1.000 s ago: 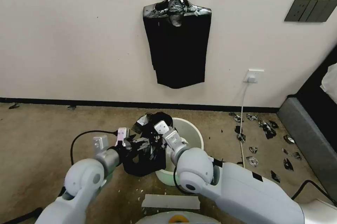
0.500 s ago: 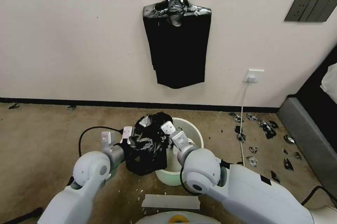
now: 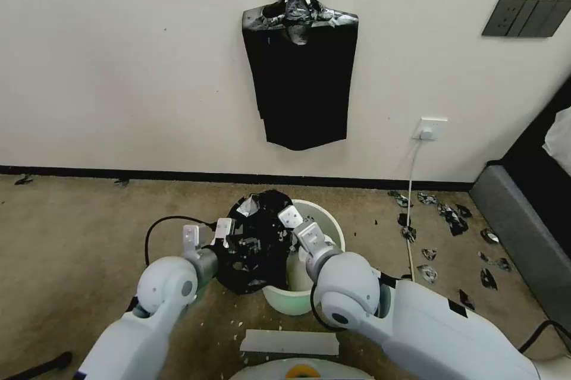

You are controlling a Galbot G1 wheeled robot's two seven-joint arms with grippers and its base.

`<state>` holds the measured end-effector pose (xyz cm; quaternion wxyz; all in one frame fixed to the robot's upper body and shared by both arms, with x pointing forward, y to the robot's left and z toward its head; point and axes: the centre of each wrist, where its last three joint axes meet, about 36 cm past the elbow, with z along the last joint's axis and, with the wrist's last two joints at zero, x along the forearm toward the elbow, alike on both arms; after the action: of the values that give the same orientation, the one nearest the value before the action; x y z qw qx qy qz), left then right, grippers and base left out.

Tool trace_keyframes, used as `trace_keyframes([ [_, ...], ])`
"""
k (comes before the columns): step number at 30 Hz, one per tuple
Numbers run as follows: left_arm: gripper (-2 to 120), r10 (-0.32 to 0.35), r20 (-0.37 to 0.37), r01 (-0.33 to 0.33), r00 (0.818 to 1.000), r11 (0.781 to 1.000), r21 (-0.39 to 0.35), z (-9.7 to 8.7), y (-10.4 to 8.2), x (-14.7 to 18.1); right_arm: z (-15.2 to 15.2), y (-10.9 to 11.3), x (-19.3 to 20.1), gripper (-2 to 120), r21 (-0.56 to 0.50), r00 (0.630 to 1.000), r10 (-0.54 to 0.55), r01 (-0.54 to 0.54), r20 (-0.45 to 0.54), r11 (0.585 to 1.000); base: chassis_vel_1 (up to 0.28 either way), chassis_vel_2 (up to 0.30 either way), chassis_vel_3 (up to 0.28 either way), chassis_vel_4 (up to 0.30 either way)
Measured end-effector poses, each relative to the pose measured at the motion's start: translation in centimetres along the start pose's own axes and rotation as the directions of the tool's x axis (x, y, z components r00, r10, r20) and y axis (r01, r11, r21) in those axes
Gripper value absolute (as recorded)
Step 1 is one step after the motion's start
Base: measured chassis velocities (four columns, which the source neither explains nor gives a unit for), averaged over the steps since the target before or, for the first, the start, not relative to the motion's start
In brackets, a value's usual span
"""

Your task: Place a trash bag onto the trash bin.

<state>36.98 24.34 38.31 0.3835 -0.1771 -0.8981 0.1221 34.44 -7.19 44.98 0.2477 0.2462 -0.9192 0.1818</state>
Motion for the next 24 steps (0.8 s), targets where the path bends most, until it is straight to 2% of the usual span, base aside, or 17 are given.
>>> trace_keyframes([
  [1,45,-0.005,0.000,0.005,1.000,1.000,-0.002,0.1,0.0,0.0,0.0,0.0,0.0,0,0.000,1.000,0.000,0.000,0.000,1.000,0.000,0.000,0.000,0.000],
  [5,36,-0.014,0.002,0.014,1.000,1.000,-0.005,0.2,-0.1,-0.1,0.1,0.0,0.0,0,-0.001,1.000,-0.001,0.001,-0.002,1.000,0.000,0.000,0.000,0.000],
  [6,30,-0.019,0.004,0.019,1.000,1.000,-0.004,0.3,-0.2,-0.1,0.1,0.0,0.0,0,-0.001,1.000,-0.001,0.001,-0.002,1.000,0.000,0.000,0.000,0.000],
  [7,28,-0.026,0.006,0.026,1.000,1.000,-0.004,0.3,-0.2,-0.1,0.1,0.1,0.0,0,-0.001,1.000,-0.001,0.001,-0.002,1.000,0.000,0.000,0.000,0.000],
  [8,20,-0.034,0.008,0.034,0.999,0.999,-0.005,0.3,-0.3,-0.1,0.1,0.1,0.0,0,-0.001,1.000,-0.001,0.001,-0.002,1.000,0.000,0.000,0.000,0.000],
  [9,20,-0.034,0.008,0.034,0.999,0.999,-0.005,0.3,-0.3,-0.1,0.1,0.1,0.0,0,-0.001,1.000,-0.001,0.001,-0.002,1.000,0.000,0.000,0.000,0.000],
  [12,6,-0.053,0.015,0.053,0.998,0.999,-0.013,0.4,-0.5,0.0,0.0,0.1,0.0,0,-0.003,1.000,-0.004,0.004,0.003,1.000,0.000,0.000,0.000,0.000],
  [18,5,-0.068,0.039,0.068,0.997,0.998,-0.016,1.0,-1.0,0.7,-0.2,0.3,-0.6,0,-0.001,1.000,-0.002,0.002,0.026,1.000,0.000,0.000,0.000,0.000],
  [24,5,-0.096,0.099,0.098,0.990,0.995,-0.009,1.9,-1.2,2.2,-0.7,-0.3,-1.5,0,0.012,0.999,0.016,-0.016,0.041,1.000,0.000,0.000,0.000,0.000],
])
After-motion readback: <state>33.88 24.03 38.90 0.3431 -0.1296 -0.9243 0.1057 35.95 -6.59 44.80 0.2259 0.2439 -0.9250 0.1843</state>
